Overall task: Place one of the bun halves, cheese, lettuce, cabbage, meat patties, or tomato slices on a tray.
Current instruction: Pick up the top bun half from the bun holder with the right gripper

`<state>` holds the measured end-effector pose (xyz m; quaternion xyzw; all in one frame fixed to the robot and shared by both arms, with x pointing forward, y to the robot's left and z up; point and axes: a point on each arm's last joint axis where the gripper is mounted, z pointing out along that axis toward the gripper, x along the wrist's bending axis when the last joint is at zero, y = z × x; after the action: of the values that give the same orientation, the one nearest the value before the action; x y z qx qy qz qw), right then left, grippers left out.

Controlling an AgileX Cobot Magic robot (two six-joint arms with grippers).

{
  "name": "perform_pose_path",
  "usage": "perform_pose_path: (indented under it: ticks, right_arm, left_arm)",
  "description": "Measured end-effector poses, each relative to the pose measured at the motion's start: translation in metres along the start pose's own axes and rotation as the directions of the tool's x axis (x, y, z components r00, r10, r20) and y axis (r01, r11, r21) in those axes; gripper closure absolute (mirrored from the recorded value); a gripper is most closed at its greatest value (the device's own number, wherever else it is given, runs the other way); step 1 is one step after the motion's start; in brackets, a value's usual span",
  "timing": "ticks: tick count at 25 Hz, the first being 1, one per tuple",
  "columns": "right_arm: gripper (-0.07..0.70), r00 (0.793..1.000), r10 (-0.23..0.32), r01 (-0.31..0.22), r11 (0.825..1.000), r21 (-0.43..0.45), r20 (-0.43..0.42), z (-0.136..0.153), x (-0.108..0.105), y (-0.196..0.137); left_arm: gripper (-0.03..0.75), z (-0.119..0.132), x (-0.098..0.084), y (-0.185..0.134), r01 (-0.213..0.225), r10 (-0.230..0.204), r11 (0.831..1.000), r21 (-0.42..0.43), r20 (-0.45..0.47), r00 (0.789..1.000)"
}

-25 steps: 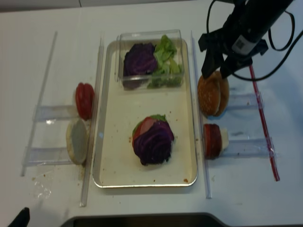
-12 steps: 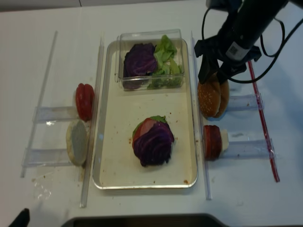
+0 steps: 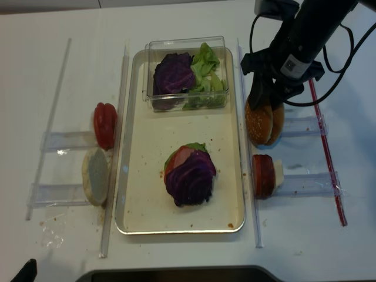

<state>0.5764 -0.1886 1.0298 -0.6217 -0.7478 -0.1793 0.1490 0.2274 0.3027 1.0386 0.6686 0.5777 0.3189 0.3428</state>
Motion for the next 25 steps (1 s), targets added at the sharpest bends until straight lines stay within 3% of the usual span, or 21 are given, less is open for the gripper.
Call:
perform_pose_path:
  ticks: [16,25]
  right_arm:
    - [0.314,0.999,0.031,-0.03,0.998,0.052,-0.023,0.018,-0.006,0.005]
    - [0.398,1.0,0.025,-0.025,0.998,0.054,-0.009,0.018,-0.008,0.005]
  left_arm:
    - [0.276,0.0,0.0,0.0,0.0,0.0,1.0,0.0,0.0,1.0]
    - [0.276,0.0,0.0,0.0,0.0,0.0,1.0,0.0,0.0,1.0]
